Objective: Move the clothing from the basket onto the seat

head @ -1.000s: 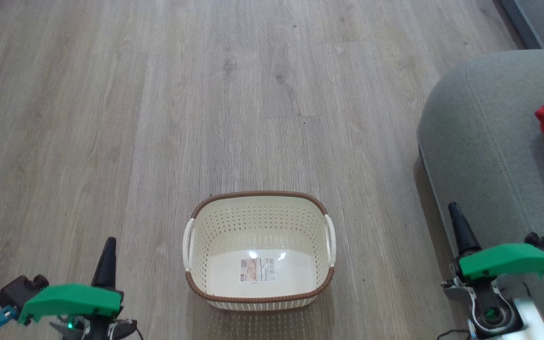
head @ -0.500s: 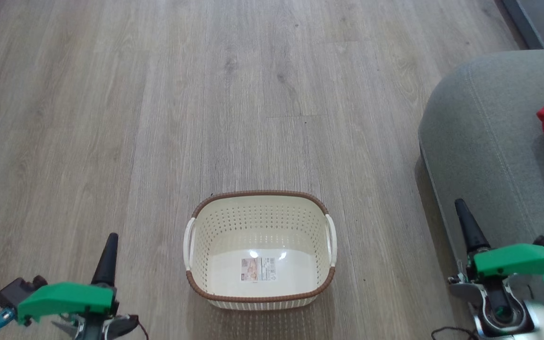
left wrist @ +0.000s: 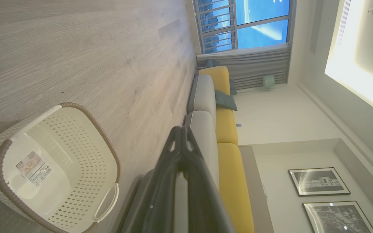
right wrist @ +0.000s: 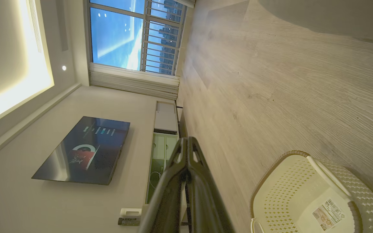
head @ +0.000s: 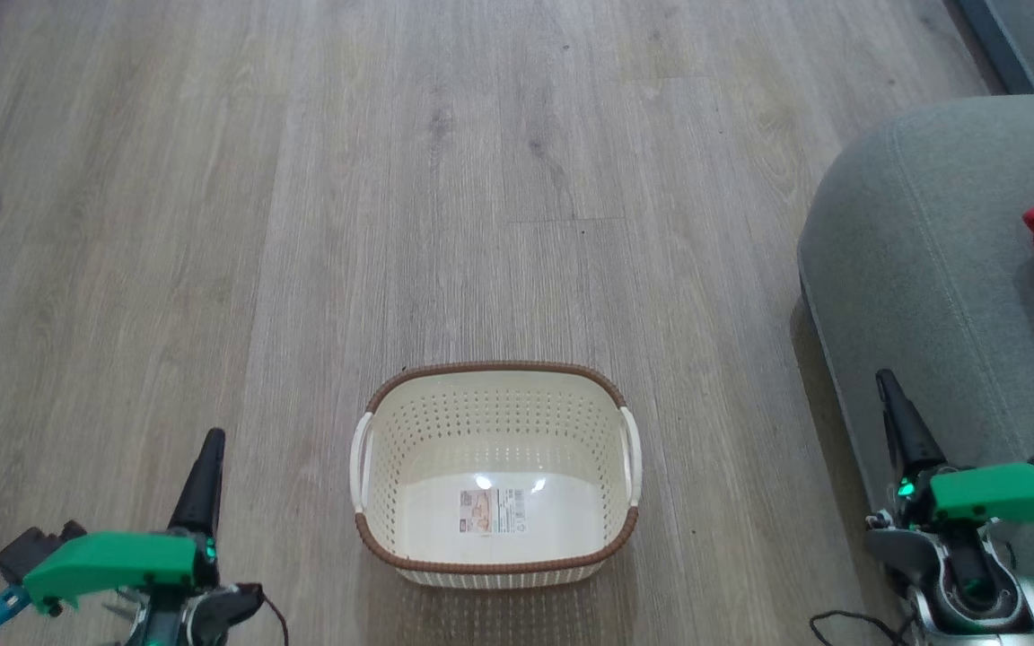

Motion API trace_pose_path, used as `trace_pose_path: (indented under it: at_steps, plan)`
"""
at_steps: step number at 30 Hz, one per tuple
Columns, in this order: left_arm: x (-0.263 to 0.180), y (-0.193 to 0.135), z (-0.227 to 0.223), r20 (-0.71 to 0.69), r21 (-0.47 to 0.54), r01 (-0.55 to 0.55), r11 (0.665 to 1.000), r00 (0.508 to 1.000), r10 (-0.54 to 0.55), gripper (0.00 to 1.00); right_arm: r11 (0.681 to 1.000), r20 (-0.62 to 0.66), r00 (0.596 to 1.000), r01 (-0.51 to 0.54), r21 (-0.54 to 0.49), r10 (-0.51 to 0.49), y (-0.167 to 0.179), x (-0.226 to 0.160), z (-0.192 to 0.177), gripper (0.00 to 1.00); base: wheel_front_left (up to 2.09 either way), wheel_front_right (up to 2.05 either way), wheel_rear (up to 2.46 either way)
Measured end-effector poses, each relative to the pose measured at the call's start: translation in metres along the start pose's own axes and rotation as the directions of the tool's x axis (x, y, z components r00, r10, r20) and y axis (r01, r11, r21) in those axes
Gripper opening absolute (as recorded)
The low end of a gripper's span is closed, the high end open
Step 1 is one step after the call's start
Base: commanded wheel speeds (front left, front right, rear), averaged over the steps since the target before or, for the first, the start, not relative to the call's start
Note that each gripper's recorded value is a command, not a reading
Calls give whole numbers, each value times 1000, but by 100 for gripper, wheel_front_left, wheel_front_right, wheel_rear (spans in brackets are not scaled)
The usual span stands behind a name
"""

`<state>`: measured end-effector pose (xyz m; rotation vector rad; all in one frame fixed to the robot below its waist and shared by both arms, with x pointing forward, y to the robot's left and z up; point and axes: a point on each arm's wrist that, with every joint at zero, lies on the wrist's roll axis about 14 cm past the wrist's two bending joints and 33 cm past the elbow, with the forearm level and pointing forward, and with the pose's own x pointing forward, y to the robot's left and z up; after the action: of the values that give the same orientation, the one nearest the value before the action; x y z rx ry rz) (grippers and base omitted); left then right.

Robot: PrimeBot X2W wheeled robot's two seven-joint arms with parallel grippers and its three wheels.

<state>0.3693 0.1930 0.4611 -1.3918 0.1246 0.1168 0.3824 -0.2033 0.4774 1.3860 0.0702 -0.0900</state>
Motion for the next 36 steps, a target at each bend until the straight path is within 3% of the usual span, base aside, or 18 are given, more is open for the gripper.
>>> trace_pose_path:
  at_steps: [16,36]
  plan:
    - [3,-15,0,-12,-185,55,981,998,-59,0,983,7,999,-39,182,38,8,-2,5,0,0,0,0]
    - [3,-15,0,-12,-184,56,981,998,-60,0,982,8,999,-39,186,38,8,-2,4,0,0,0,0]
